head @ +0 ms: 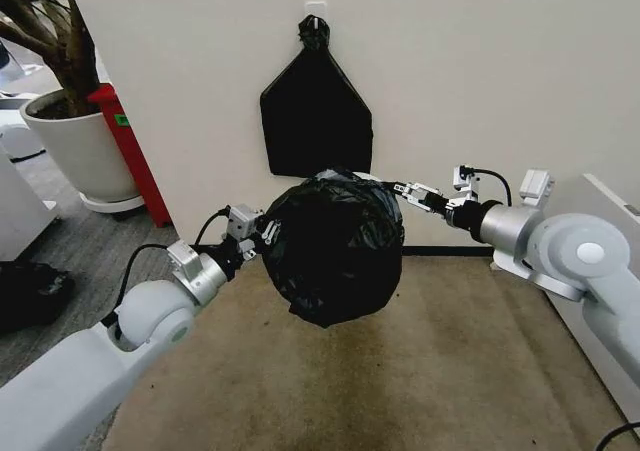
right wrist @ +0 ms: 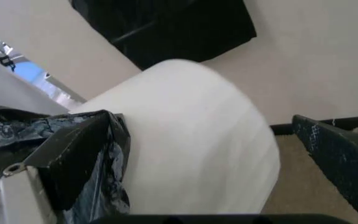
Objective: Place the garbage bag over the trash bin.
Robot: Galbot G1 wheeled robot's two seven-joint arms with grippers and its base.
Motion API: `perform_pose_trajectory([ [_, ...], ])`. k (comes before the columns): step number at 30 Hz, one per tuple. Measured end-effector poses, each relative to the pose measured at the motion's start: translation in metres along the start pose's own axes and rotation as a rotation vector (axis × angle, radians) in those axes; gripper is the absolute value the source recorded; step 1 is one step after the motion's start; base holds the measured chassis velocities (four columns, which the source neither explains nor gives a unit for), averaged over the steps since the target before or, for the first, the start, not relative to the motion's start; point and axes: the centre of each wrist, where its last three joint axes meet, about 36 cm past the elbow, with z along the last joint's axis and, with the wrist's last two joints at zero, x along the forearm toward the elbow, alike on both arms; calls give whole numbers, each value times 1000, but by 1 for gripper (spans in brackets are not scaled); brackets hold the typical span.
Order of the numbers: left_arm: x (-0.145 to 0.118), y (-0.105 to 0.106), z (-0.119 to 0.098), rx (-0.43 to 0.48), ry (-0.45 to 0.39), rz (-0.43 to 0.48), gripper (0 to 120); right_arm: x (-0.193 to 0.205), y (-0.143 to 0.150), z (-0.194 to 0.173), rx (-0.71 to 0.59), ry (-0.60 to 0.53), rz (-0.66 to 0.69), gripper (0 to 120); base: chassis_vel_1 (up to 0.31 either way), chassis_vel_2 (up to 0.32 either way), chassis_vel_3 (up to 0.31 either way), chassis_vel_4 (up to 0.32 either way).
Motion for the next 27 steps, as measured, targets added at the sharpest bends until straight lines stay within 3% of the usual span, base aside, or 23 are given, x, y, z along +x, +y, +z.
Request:
perform_pose_trajectory([
  [7,3,-1,3,8,10,-10,1,20,10,-12,12,-38,-20,100,0,0,0,0],
  [18,1,1,9,60,41,-53,1,46,38,-2,81,-24,-79,100,0,0,0,0],
  [27,3,1,11,-10,42,-40,1,51,60,-6,285,-25,-126,100,0,0,0,0],
])
